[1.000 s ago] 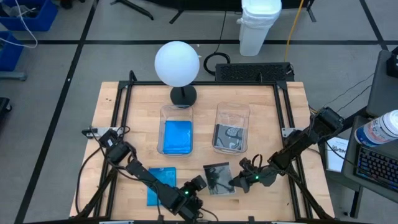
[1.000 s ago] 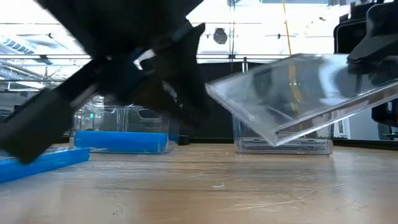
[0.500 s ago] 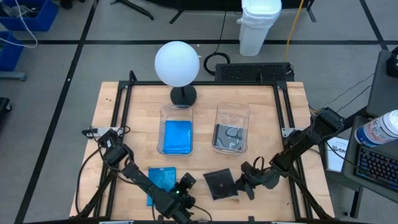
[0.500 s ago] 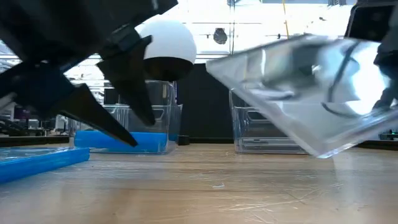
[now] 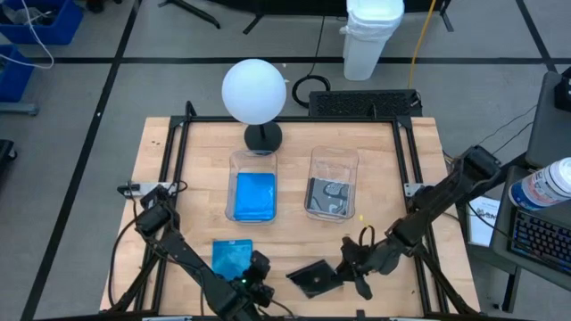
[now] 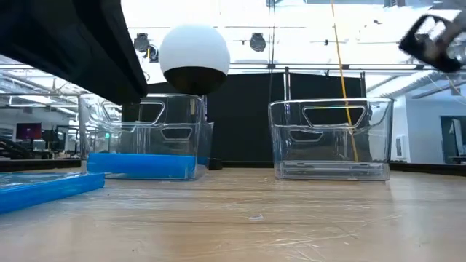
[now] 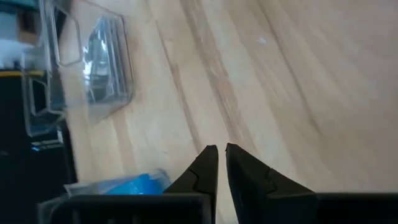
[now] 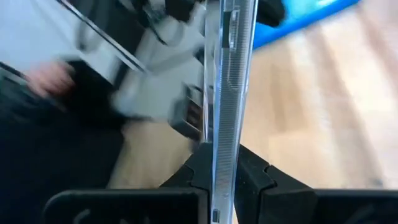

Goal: Pick & place jewel cases by type
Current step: Put the black CD case into the right transparent bin

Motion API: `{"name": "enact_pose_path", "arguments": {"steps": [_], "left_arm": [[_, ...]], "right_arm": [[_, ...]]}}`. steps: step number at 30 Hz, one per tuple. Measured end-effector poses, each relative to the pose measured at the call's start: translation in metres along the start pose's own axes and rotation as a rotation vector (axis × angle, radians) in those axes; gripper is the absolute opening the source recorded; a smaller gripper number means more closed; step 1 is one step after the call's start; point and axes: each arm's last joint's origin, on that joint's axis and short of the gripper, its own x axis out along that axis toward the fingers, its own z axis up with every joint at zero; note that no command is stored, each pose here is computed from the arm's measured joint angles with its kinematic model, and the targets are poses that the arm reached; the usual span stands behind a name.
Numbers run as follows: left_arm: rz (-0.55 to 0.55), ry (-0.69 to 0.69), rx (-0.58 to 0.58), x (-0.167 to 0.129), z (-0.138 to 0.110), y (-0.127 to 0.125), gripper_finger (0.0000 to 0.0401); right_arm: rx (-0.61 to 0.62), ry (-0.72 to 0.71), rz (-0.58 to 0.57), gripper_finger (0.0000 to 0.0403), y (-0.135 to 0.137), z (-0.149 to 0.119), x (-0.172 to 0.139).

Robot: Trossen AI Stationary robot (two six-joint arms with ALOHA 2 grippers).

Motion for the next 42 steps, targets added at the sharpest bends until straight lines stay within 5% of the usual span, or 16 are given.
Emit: {"name": "enact_pose_path", "arguments": {"steps": [8, 19, 30, 42], "left_arm": [[-0.081, 0.017, -0.083, -0.002, 0.000, -0.002, 0.0017], [-0.085, 0.019, -0.083, -0.002, -0.001, -0.002, 0.0024], [-0.106, 0.039, 0.013, 0.000, -0.002, 0.000, 0.0037], [0.034, 0.199, 0.166, -0.001, -0.022, 0.020, 0.0008]], "right_arm": [[-0.144, 0.224, -0.283, 0.0024, 0.042, 0.062, -0.030], [-0.126, 0.304, -0.327, 0.0024, 0.055, 0.139, -0.067], [-0.056, 0.554, -0.569, 0.0024, -0.007, 0.199, -0.126], [-0.060, 0.705, -0.525, 0.0024, -0.100, 0.239, -0.152]]}}
